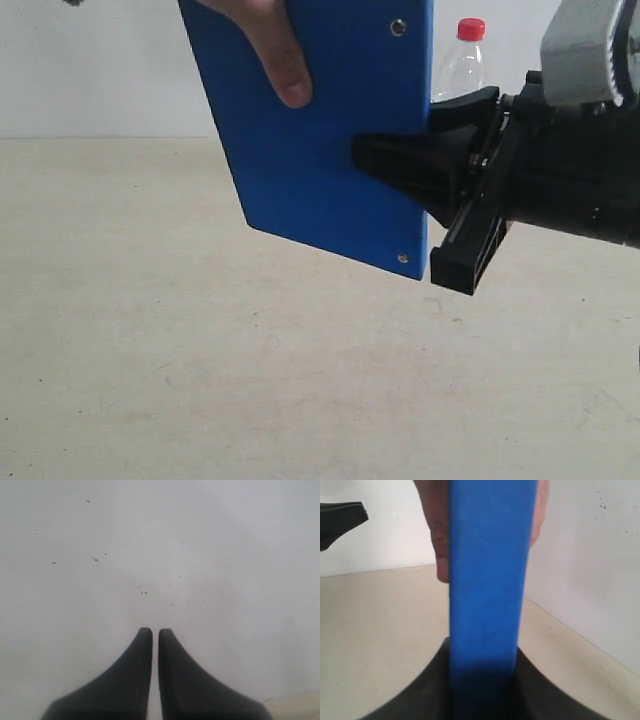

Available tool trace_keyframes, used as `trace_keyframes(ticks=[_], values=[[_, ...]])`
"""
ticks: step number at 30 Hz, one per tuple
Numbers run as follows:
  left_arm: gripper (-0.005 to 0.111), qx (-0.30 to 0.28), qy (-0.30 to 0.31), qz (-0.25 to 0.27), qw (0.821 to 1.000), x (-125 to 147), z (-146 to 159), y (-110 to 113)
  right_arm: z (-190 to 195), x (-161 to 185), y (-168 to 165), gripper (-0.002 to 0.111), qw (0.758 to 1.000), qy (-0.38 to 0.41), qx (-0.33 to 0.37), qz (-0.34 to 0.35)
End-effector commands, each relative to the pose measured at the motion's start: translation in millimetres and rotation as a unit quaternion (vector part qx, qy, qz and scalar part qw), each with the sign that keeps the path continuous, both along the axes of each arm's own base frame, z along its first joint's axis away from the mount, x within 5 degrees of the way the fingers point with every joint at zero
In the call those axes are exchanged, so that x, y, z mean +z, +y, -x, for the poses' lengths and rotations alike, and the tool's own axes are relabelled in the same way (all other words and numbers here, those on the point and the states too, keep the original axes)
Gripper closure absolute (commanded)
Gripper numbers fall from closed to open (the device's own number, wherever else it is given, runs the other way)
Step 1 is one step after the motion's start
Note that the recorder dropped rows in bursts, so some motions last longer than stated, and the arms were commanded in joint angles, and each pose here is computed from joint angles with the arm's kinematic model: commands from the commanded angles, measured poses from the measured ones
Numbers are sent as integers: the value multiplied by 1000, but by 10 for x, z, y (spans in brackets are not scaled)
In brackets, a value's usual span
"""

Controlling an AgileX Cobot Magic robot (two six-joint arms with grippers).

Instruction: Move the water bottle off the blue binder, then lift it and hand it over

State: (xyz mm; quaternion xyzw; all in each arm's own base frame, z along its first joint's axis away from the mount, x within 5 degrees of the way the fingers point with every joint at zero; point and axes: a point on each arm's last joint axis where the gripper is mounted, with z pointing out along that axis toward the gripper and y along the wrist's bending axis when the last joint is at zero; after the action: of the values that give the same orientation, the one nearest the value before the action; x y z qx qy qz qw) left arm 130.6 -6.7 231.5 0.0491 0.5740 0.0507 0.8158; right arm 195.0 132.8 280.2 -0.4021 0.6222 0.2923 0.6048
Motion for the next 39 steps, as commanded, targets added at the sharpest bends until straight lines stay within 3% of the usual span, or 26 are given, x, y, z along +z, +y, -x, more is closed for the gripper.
trace_keyframes(ticks=[1,4,9,11,13,15,19,21,23,28,32,35,39], values=[[102,4,1,5,1000,-4,10,11,-34,-156,-61,79,997,28,-27,61],[102,4,3,5,1000,-8,9,11,-34,-156,-61,58,997,30,-27,60],[102,4,3,5,1000,-8,9,11,-64,-111,-75,56,998,-1,-43,52],[102,5,3,4,1000,-8,9,13,-84,-36,-100,64,997,-26,-66,33],[102,8,3,0,1000,-8,9,15,-102,87,-158,82,993,-54,-107,-3],[102,8,3,0,1000,-8,9,15,-83,303,-275,108,980,-74,-169,-81],[102,23,3,11,1000,-9,9,47,184,758,-605,109,931,-108,-265,-229],[102,35,5,21,999,-12,9,75,448,905,-721,109,926,-144,-279,-208],[102,40,5,25,999,-13,9,86,704,920,-812,109,934,-148,-291,-143],[102,41,5,26,999,-13,9,88,1416,724,-1165,109,932,1,-335,-138],[102,33,3,34,999,-9,10,80,1915,486,-1385,109,943,18,-320,-90],[102,24,0,33,999,-4,11,62,1990,397,-1355,109,954,83,-277,-80],[102,6,3,25,1000,-8,7,27,1850,297,-1195,109,968,71,-226,-82]])
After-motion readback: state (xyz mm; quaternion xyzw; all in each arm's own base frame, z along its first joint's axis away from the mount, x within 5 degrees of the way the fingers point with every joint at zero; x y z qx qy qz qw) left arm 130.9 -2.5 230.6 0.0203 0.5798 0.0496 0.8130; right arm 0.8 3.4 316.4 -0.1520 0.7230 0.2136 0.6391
